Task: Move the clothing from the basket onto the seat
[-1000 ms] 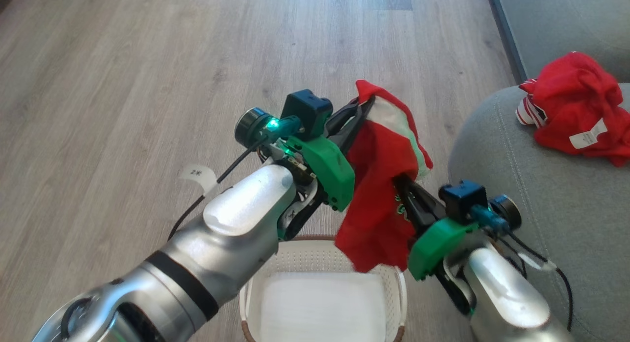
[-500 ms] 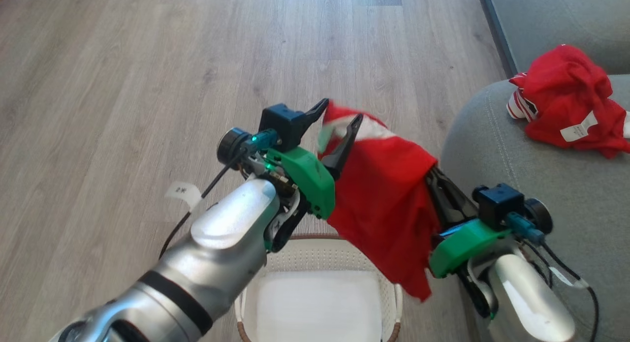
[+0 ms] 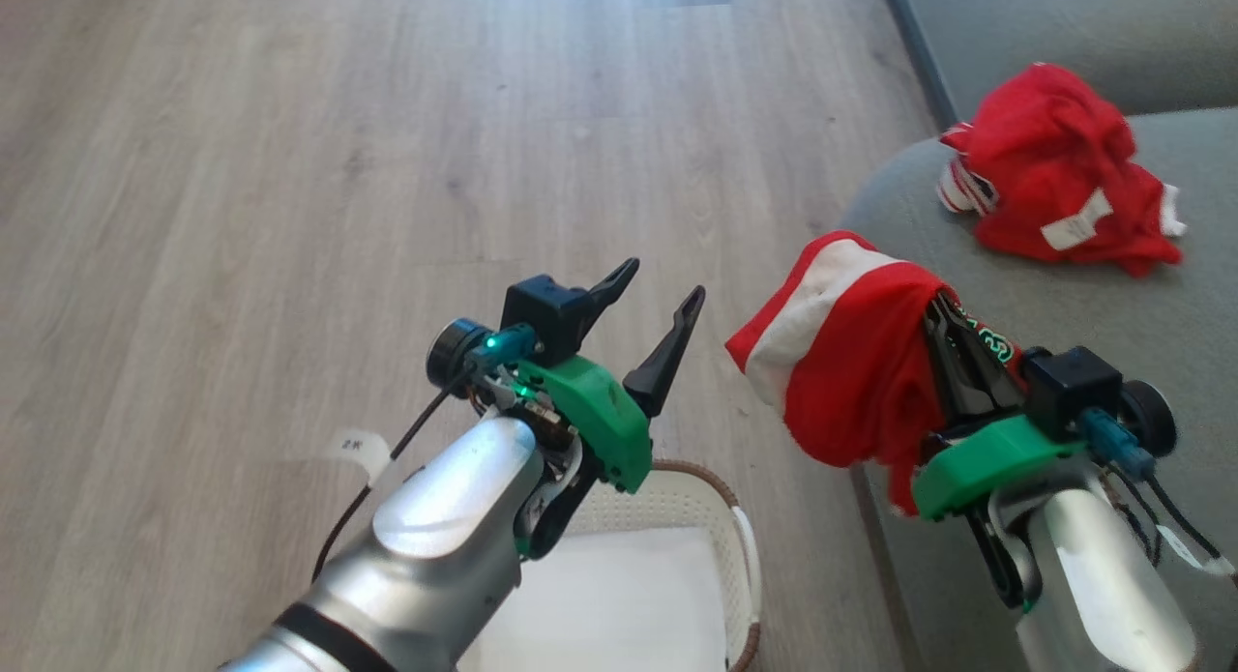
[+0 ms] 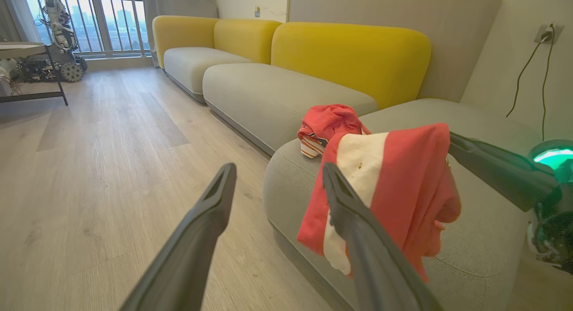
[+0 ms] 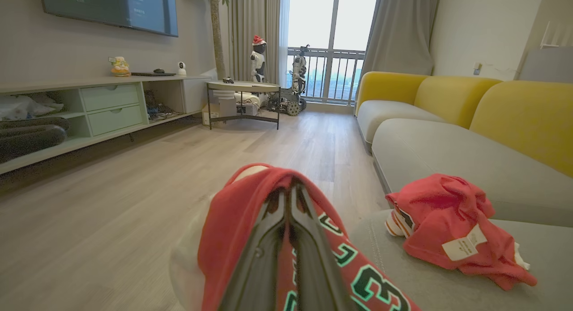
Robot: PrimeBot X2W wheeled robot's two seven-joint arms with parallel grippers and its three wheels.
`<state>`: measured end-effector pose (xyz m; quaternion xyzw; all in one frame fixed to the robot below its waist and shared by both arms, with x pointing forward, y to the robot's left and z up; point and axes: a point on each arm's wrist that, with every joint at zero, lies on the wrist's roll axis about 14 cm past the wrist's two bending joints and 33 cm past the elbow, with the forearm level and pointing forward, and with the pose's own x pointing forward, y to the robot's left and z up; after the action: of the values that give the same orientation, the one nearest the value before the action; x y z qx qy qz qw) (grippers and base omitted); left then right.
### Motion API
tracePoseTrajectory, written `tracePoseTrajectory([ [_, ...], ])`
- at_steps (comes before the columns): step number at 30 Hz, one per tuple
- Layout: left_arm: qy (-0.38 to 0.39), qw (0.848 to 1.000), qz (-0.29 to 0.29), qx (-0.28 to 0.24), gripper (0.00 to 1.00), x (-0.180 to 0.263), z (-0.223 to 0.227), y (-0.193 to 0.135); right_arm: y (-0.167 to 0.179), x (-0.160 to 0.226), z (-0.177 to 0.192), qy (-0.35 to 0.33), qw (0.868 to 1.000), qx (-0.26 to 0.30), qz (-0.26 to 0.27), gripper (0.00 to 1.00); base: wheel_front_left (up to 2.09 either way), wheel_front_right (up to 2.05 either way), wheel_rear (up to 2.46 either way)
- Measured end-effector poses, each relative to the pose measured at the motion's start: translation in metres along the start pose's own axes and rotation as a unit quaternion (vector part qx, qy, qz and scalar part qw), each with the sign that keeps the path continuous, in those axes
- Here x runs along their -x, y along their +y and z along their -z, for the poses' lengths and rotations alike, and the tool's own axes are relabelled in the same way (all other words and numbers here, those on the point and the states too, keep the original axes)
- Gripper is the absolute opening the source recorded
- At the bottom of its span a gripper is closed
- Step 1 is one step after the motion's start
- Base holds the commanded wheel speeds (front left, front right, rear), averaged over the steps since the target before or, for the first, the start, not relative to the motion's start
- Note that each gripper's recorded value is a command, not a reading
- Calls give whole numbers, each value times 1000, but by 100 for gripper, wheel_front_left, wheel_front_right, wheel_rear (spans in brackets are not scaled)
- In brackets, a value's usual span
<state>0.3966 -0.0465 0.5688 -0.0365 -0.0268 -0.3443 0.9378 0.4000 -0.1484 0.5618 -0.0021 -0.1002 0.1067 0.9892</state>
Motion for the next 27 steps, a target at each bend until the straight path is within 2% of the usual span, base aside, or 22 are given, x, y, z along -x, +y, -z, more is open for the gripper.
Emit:
tracePoseTrajectory([
  [9, 10, 998, 53, 14, 100, -11, 17, -38, -53, 37, 0, 8, 997, 27, 73, 0, 0, 0, 0],
  [19, 17, 992, 123, 26, 100, -30, 29, -85, -110, 82, -10, 7, 985, 53, 162, 0, 0, 0, 0],
  [24, 23, 987, 154, 40, 100, -39, 38, -104, -129, 99, -6, 29, 980, 73, 185, 0, 0, 0, 0],
  [27, 25, 985, 165, 48, 100, -44, 43, -109, -138, 90, -12, 31, 978, 89, 184, 0, 0, 0, 0],
])
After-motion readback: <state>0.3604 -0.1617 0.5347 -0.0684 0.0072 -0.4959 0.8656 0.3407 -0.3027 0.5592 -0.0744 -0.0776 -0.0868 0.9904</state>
